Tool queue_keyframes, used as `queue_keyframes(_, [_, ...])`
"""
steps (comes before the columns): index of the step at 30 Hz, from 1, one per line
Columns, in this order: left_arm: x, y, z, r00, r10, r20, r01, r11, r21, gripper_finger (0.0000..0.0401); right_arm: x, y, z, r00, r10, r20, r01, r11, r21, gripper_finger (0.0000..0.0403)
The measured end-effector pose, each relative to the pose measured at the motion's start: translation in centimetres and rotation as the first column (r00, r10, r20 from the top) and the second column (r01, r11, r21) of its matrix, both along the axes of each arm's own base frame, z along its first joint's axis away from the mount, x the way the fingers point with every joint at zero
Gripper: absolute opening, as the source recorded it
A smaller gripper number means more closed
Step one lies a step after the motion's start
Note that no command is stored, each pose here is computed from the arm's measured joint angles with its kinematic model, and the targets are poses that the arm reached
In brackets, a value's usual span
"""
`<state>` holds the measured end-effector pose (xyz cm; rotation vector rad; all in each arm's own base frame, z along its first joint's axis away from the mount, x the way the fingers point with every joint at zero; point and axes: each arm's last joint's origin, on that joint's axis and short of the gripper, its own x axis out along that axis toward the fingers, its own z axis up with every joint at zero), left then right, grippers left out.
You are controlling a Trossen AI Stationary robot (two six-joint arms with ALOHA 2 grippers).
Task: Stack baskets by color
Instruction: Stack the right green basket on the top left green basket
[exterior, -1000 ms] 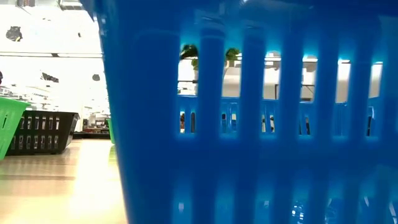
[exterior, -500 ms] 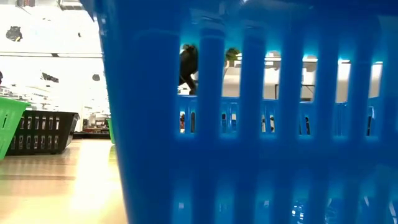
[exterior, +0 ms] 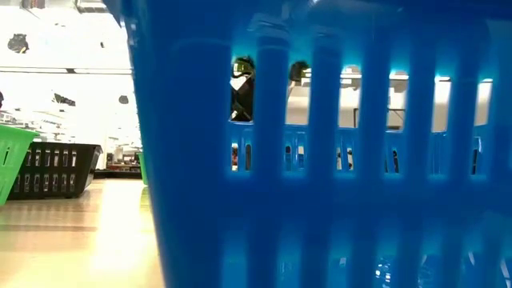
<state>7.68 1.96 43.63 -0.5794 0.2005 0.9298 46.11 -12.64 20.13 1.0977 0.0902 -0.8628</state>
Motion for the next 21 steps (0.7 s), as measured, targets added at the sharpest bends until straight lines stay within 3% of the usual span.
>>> queue_keyframes(8, [0.0, 0.0, 0.0, 1.000, 0.015, 0.000, -0.015, 1.000, 0.011, 0.0267, 0.3, 0.9, -0.1, 1.000, 0.010, 0.013, -0.010, 1.000, 0.014, 0.0029])
queue_keyframes(16, [0.0, 0.1, 0.0, 1.000, 0.024, 0.000, -0.024, 1.000, 0.017, 0.0267, 0.8, 0.9, -2.1, 1.000, 0.014, 0.018, -0.016, 0.997, 0.076, 0.0034])
queue_keyframes(21, [0.0, 0.1, 0.0, 1.000, 0.025, 0.001, -0.025, 1.000, 0.018, 0.0267, 0.9, 0.4, -1.8, 1.000, 0.014, 0.007, -0.014, 1.000, 0.010, 0.0031])
